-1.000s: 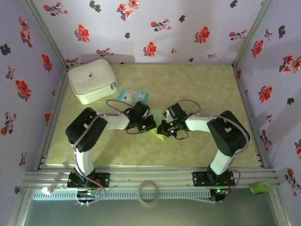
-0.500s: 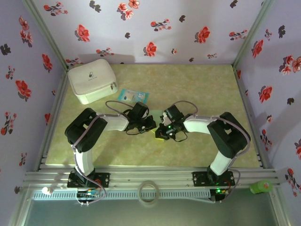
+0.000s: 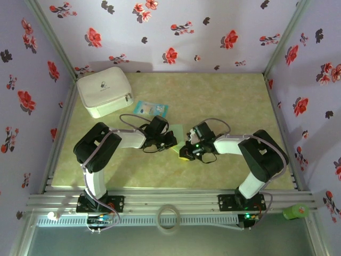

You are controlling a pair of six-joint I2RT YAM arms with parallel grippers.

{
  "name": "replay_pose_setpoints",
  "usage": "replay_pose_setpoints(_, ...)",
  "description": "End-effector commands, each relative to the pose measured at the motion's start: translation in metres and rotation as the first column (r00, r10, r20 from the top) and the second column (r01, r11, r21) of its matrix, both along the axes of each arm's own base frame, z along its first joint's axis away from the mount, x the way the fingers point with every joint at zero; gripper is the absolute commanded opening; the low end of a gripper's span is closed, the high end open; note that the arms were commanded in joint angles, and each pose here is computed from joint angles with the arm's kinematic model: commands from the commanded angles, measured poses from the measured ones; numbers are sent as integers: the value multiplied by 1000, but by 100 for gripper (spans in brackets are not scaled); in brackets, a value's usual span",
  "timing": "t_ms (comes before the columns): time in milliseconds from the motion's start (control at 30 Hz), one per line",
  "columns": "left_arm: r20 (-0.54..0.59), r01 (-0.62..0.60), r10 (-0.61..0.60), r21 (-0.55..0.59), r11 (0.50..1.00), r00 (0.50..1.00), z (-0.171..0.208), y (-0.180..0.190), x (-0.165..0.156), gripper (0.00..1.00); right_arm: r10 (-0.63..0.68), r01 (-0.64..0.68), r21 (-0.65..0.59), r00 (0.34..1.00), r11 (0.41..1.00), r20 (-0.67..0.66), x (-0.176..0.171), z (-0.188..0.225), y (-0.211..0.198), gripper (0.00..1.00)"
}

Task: Fold a paper plane with a square sheet of paper (pick it up from the middle)
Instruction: Third fold the triangle at the center of the table.

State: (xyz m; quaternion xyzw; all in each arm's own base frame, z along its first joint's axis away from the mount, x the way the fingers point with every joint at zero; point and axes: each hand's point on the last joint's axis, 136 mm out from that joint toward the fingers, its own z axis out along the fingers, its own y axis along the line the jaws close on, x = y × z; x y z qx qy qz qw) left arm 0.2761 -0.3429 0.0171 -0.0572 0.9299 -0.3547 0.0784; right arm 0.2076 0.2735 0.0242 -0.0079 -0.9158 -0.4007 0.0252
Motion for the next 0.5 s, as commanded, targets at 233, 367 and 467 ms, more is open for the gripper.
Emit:
replay_pose_setpoints(233,-74,-12,23,143,990,997,-39,31,-17,0,-53,54,-15,998,998,13,30,4,12,7)
replay_pose_setpoints(367,-70,-16,26,141,990,997,-38,31,-16,0,-73,73,-86,997,994,-1,31,-13,2,7)
replay_pose_setpoints(467,-69,-15,25,141,990,997,-37,31,-15,0,-74,69,-123,997,990,-33,21,-31,-8,7)
